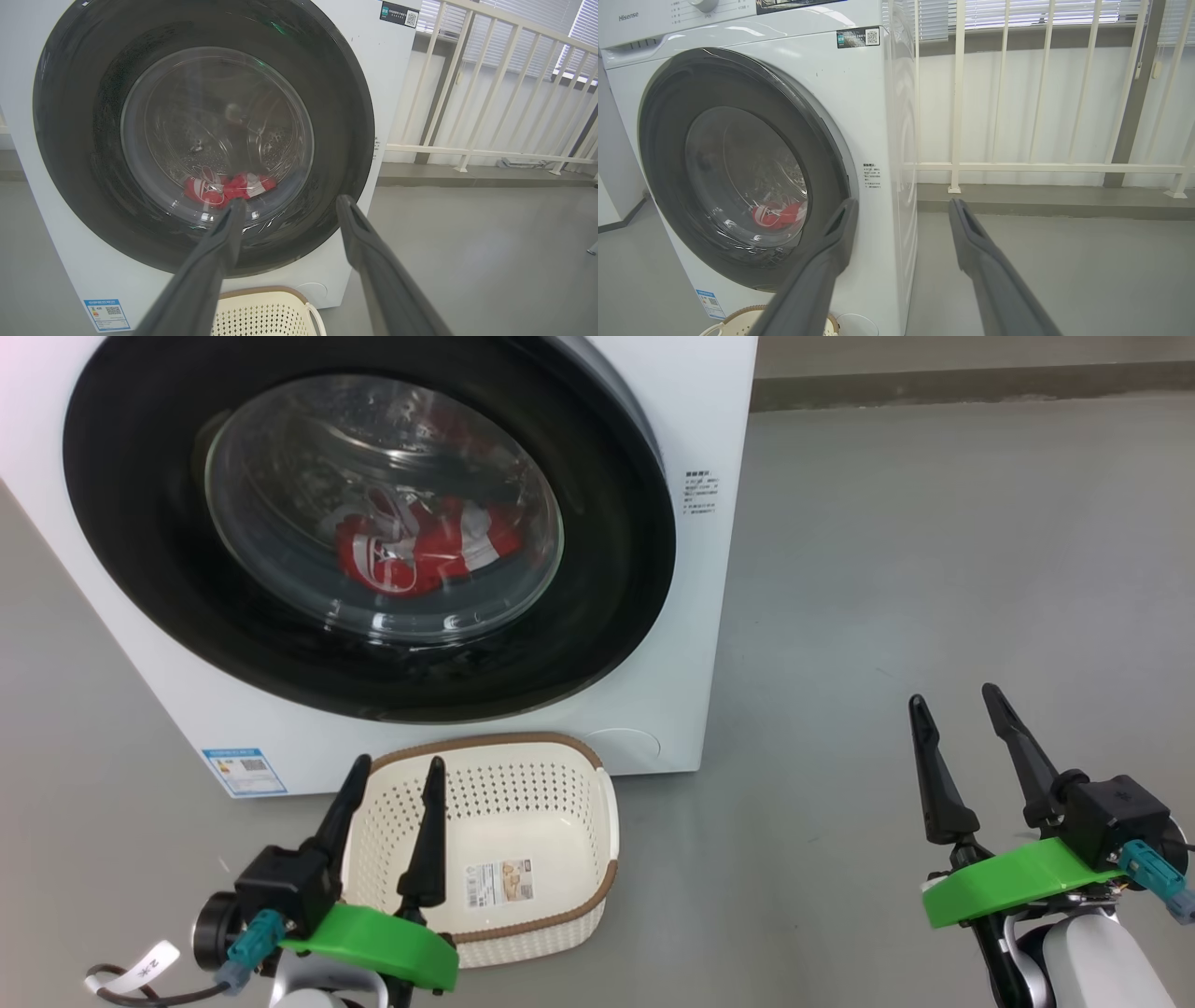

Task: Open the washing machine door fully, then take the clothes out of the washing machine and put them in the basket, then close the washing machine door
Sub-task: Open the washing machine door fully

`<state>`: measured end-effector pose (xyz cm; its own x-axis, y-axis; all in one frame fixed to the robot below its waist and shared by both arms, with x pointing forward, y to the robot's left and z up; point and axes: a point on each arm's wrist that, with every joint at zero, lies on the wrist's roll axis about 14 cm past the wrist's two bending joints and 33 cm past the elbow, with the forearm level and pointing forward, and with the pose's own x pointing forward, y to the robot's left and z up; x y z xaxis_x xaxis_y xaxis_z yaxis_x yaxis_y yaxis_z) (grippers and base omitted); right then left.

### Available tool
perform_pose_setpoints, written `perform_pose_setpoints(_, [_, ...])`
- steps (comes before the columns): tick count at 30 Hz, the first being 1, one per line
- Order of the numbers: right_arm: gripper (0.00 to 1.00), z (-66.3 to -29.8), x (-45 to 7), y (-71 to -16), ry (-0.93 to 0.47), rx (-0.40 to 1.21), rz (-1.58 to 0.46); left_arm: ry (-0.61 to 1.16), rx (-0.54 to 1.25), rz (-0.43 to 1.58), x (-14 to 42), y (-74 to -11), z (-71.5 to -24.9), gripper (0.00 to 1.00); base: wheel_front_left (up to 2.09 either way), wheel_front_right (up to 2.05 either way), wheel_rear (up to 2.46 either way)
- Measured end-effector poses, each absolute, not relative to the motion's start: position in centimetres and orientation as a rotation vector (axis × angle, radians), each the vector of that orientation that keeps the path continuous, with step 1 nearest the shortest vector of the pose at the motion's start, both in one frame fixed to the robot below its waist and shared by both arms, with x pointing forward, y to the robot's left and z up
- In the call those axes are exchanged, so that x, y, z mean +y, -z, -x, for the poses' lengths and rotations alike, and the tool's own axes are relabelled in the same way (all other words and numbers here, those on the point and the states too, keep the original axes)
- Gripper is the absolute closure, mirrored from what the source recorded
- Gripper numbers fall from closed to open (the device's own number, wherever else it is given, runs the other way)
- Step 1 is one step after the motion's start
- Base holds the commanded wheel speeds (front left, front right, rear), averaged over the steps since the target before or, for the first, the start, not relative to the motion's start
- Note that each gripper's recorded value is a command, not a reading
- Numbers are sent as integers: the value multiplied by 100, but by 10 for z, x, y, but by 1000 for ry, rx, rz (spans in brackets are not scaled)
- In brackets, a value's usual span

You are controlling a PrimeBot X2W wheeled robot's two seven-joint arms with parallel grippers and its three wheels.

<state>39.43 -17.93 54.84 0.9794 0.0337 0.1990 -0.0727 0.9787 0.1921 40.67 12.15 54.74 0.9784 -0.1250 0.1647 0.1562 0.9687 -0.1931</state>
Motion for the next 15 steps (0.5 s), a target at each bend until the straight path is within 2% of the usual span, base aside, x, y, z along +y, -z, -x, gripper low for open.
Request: perform_pose_setpoints(15, [0,-420,-174,-550,-67,-209,-224,132,-162,212,125,-547,-423,0,0,0,0])
